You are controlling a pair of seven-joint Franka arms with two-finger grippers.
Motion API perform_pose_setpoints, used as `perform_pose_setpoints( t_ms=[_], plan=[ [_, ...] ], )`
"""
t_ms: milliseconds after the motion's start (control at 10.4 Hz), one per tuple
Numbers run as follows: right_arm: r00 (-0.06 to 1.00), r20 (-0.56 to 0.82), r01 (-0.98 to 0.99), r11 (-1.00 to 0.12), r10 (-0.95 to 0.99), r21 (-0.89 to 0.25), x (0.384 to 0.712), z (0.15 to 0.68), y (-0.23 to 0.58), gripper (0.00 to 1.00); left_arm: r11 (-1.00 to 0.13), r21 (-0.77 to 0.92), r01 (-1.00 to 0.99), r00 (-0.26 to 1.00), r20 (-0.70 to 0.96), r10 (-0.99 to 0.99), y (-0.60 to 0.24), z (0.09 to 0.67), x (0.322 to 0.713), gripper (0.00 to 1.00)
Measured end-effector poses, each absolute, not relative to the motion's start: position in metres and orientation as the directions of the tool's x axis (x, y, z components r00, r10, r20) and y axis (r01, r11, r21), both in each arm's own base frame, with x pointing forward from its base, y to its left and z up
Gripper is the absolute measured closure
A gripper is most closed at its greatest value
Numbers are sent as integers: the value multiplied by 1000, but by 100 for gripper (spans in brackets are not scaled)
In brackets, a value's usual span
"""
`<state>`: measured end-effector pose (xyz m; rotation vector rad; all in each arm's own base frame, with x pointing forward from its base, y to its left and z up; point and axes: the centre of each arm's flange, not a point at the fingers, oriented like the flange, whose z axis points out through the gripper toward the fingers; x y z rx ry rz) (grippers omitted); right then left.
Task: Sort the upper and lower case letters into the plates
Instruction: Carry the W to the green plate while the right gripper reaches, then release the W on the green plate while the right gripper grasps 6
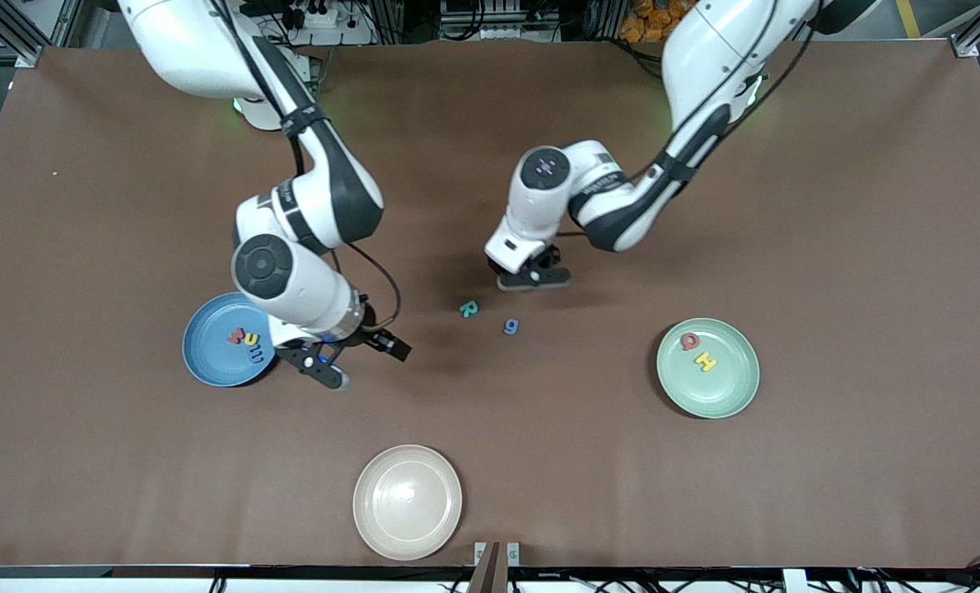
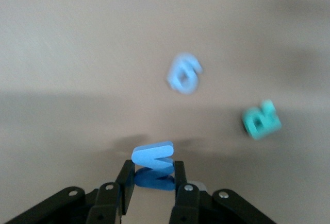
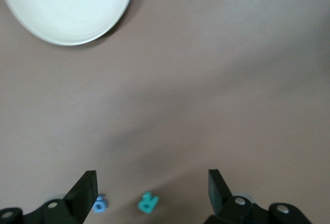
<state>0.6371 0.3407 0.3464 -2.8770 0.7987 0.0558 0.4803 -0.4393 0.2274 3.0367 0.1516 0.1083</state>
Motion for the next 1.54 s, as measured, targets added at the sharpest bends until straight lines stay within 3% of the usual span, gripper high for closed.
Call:
perform_pose_setpoints(
  t_ms=[288, 576, 864, 1056, 1153, 1345, 1537],
  plan=[
    [863, -22, -503, -856, -504, -123, 622, 323, 424, 10, -994, 73, 82, 994, 67, 87, -343, 245, 559, 65],
    [908, 59, -404, -905, -414, -134, 602, 273, 496, 11, -999, 12, 48, 999, 5, 48, -229, 279, 612, 65],
    [947, 79, -304, -947, -312, -102, 579, 230, 528, 12, -1000, 1, -6, 1000, -16, -6, -158, 281, 629, 65],
    [958, 72, -272, -959, -278, -79, 562, 210, 543, 17, -1000, -5, -21, 999, -30, -21, -132, 269, 633, 65],
    [961, 70, -262, -962, -267, -74, 557, 203, 549, 24, -1000, -1, -21, 1000, -24, -21, -132, 269, 636, 64],
    [965, 72, -248, -966, -253, -74, 550, 192, 557, 29, -1000, 12, -21, 1000, 5, -21, -138, 279, 647, 56],
    [967, 74, -238, -969, -242, -63, 549, 182, 557, 32, -999, 21, -30, 999, 15, -30, -146, 281, 652, 35]
  ],
)
